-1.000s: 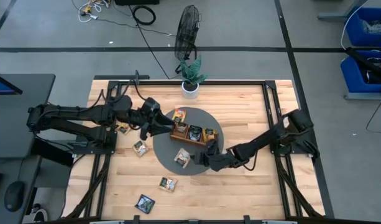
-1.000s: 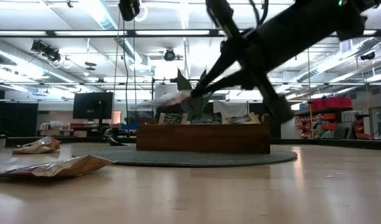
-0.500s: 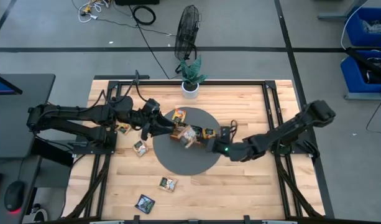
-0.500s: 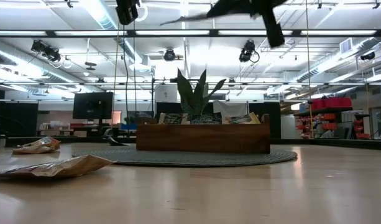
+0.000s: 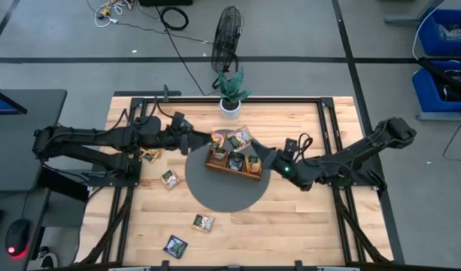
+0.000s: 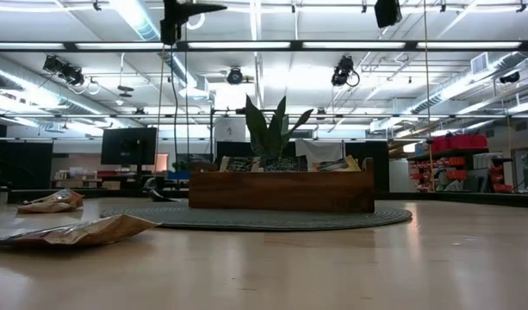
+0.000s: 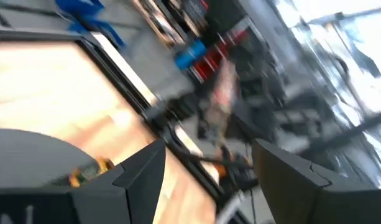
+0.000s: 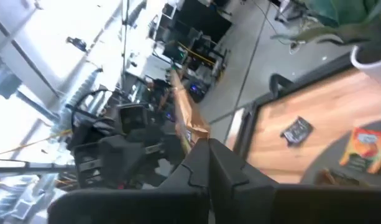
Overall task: Pick & Place Tea
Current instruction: Put the brown tea bag into the left section of the wooden organizer
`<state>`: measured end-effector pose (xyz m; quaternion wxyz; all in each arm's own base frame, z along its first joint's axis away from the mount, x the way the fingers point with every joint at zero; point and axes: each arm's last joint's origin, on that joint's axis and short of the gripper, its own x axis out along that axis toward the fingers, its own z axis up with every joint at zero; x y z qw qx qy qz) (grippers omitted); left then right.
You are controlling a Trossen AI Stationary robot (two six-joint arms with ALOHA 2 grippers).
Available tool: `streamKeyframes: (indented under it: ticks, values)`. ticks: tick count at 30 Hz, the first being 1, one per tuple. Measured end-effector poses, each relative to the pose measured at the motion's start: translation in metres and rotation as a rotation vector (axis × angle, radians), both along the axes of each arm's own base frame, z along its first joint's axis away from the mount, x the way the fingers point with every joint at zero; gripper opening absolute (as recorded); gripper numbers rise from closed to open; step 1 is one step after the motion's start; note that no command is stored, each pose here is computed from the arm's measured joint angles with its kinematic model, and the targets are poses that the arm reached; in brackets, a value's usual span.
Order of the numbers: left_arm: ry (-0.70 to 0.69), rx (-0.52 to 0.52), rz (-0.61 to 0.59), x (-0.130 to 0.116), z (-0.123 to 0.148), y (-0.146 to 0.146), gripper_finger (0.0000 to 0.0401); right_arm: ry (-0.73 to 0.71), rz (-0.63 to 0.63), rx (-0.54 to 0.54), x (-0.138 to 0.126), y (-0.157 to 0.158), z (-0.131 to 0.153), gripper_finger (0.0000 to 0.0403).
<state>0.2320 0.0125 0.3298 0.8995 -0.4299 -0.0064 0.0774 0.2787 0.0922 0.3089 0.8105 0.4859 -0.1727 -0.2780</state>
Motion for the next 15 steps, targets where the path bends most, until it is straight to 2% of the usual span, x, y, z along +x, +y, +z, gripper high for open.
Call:
streamKeyframes:
  ticks: [3,9,15]
  values:
    - [-0.026,-0.013,0.054,0.000,0.002,0.002,0.0245,-0.023,-0.015,-0.010,0.001,-0.003,0.004,0.0000]
    - [-0.155,0.012,0.041,0.012,0.009,0.003,0.0245,-0.055,-0.035,-0.022,0.005,-0.013,0.008,0.0000]
    - [-0.127,-0.037,0.041,0.027,-0.004,0.004,0.0237,-0.090,-0.023,-0.037,0.008,-0.023,0.013,0.0000]
